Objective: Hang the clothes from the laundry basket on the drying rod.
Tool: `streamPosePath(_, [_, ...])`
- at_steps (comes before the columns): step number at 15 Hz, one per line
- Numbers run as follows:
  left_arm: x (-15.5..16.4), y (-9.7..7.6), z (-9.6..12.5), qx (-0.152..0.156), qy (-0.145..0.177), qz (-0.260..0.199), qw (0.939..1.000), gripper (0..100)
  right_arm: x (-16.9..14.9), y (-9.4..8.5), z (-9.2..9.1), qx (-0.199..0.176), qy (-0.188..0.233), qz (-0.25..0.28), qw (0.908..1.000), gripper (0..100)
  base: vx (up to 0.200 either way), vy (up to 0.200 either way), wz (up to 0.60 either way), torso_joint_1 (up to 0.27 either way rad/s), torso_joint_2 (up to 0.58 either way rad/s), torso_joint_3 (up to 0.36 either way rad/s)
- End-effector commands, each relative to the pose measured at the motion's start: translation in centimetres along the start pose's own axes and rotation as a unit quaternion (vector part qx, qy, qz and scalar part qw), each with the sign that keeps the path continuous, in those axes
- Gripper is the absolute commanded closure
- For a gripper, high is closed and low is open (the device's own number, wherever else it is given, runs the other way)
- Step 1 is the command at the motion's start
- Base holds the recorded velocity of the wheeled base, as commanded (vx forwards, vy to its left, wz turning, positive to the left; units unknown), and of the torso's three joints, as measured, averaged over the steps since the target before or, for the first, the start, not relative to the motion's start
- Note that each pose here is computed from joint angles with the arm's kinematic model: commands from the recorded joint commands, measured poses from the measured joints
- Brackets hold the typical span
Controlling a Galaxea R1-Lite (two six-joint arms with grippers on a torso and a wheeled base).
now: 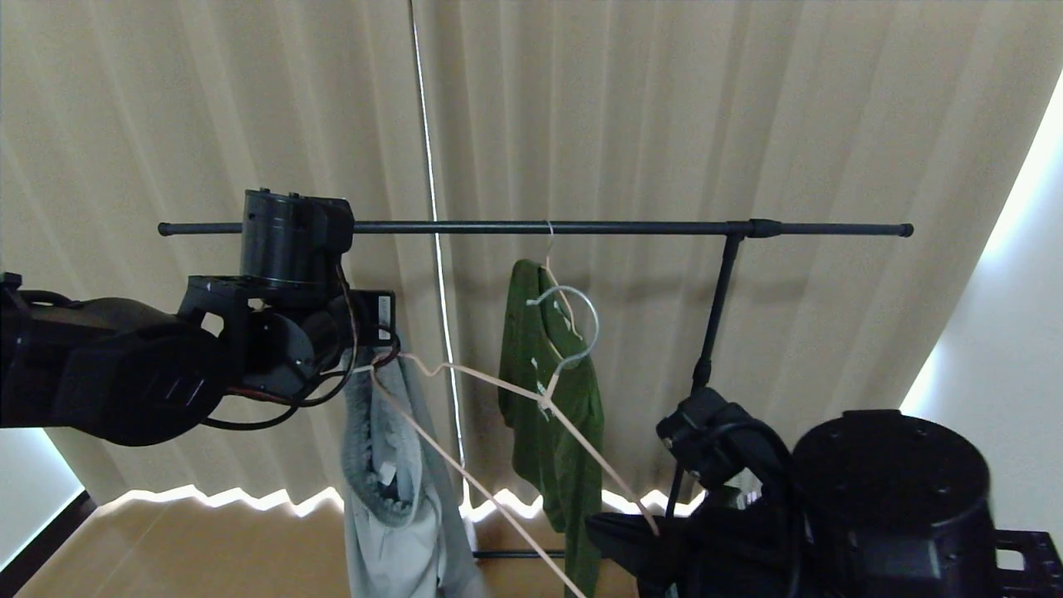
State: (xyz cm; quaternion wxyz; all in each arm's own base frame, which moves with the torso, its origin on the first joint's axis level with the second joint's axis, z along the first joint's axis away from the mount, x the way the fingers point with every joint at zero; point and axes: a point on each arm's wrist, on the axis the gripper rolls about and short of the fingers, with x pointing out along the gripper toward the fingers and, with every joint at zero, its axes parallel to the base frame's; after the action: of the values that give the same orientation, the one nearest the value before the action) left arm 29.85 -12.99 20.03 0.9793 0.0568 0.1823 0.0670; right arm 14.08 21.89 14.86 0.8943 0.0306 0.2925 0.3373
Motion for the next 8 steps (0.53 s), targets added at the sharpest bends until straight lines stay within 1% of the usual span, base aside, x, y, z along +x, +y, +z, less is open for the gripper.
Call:
streamPosePath(1, [-0.2,0.1,0.1,-0.001,-0.002,0.001,1.0000,100,3.2,0.6,0.2,0.005,0.007,-0.035,0.9993,100,0.000,0.000,0.00,0.000,0.00,0.000])
streamPosePath(4, [-0.2,-0.1,-0.1,0.004,0.002,-0.001,1.0000,100,4.3,1.1,1.2,0.019,-0.008,-0.039,0.9990,100,0.000,0.000,0.00,0.000,0.00,0.000])
streamPosePath(5, [-0.3,-0.5,-0.3,0.008,0.004,-0.005,0.9999,100,4.3,1.4,1.3,0.023,-0.010,-0.035,0.9991,100,0.000,0.000,0.00,0.000,0.00,0.000])
streamPosePath(6, [-0.4,-0.8,-0.3,0.009,0.002,-0.005,0.9999,100,4.2,2.1,0.9,0.020,-0.005,-0.025,0.9995,100,0.000,0.000,0.00,0.000,0.00,0.000])
streamPosePath(8, [-0.4,-0.8,-0.2,0.009,0.001,-0.005,0.9999,100,4.2,2.3,0.8,0.019,-0.004,-0.024,0.9995,100,0.000,0.000,0.00,0.000,0.00,0.000])
